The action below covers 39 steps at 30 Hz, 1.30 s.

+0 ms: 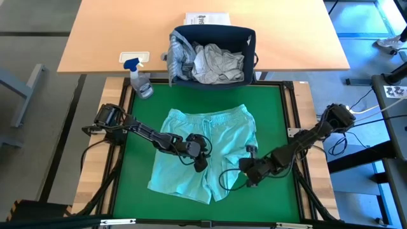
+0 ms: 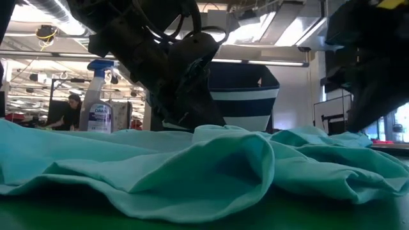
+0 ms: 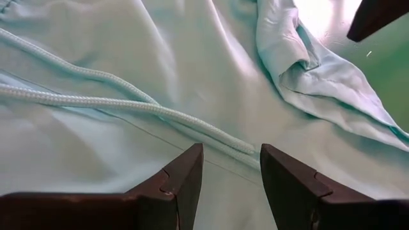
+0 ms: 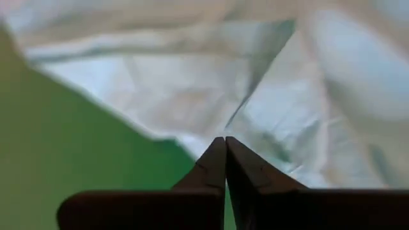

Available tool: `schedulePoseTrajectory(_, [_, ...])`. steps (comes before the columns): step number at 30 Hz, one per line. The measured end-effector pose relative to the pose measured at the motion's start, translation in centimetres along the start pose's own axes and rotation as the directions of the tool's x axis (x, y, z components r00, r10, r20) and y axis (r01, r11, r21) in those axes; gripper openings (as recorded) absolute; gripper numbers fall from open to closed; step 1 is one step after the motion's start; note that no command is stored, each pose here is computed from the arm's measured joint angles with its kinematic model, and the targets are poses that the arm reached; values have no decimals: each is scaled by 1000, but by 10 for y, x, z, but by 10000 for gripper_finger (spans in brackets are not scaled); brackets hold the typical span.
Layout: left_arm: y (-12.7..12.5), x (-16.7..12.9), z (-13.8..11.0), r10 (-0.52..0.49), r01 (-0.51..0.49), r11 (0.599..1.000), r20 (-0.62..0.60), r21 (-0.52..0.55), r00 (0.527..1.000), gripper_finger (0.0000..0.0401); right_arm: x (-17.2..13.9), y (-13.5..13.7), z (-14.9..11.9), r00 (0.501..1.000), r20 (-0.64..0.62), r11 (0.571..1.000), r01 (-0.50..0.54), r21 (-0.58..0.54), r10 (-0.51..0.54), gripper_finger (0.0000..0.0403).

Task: Fold laundry
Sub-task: Fold the blue short

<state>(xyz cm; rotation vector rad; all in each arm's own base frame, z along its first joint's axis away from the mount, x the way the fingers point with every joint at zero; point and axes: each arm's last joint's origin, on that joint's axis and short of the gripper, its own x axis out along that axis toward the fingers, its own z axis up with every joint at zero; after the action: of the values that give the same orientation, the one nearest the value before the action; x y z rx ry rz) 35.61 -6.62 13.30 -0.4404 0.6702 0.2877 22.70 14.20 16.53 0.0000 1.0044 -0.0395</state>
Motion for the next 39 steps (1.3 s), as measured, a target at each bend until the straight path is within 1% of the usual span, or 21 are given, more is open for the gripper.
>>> schedulePoseTrajectory(3, [1,0,0,5,-5,1000,-4,1,1000,151,4,-4,4,997,46,998,63,22,-64,53])
schedulePoseTrajectory(6, [1,0,-1,7,-7,1000,-8,3,1000,151,10,-9,9,994,64,995,88,43,-90,105])
schedulePoseTrajectory(9, [1,0,-1,7,-7,1000,-9,3,1000,151,20,-14,8,994,37,994,106,35,-108,156])
schedulePoseTrajectory(11, [1,0,-1,8,-8,1000,-11,4,1000,151,27,-15,8,995,15,995,95,40,-95,184])
schedulePoseTrajectory(13, [1,0,-1,4,-4,1000,-18,5,1000,151,34,-18,6,995,-23,995,94,38,-94,203])
schedulePoseTrajectory(15, [1,0,-2,-13,14,1000,-38,6,999,151,41,-19,3,994,-56,994,101,31,-99,210])
schedulePoseTrajectory(17, [1,0,-3,-25,26,1000,-55,7,998,151,44,-19,3,993,-60,994,105,33,-103,202])
schedulePoseTrajectory(19, [0,0,-4,-30,31,999,-64,9,998,151,44,-19,3,993,-60,994,104,30,-102,174])
schedulePoseTrajectory(22, [0,0,-4,-30,32,999,-63,24,998,151,41,-18,5,992,-76,995,99,17,-98,106])
schedulePoseTrajectory(25, [0,0,-4,-30,32,999,-64,33,998,151,28,-18,14,992,-88,995,96,13,-94,28])
schedulePoseTrajectory(26, [0,0,-4,-29,31,999,-65,33,997,151,24,-18,18,992,-83,996,93,9,-92,15])
schedulePoseTrajectory(27, [0,0,-4,-31,33,999,-66,34,997,151,18,-18,21,993,-85,996,87,7,-86,12])
schedulePoseTrajectory(29, [0,0,-4,-35,37,999,-70,34,997,151,7,-18,25,992,-115,998,54,10,-53,21])
schedulePoseTrajectory(31, [0,0,-4,-35,37,999,-70,34,997,151,-8,-17,30,985,-167,999,-39,38,45,25])
schedulePoseTrajectory(34, [0,0,-4,-41,44,998,-75,34,996,151,-31,-12,32,949,-259,982,-158,107,181,13])
schedulePoseTrajectory(36, [0,0,-4,-44,47,998,-77,34,996,151,-44,-6,28,917,-313,969,-226,103,247,6])
schedulePoseTrajectory(39, [0,0,-4,-44,47,998,-77,34,996,151,-57,8,19,871,-361,942,-315,113,334,12])
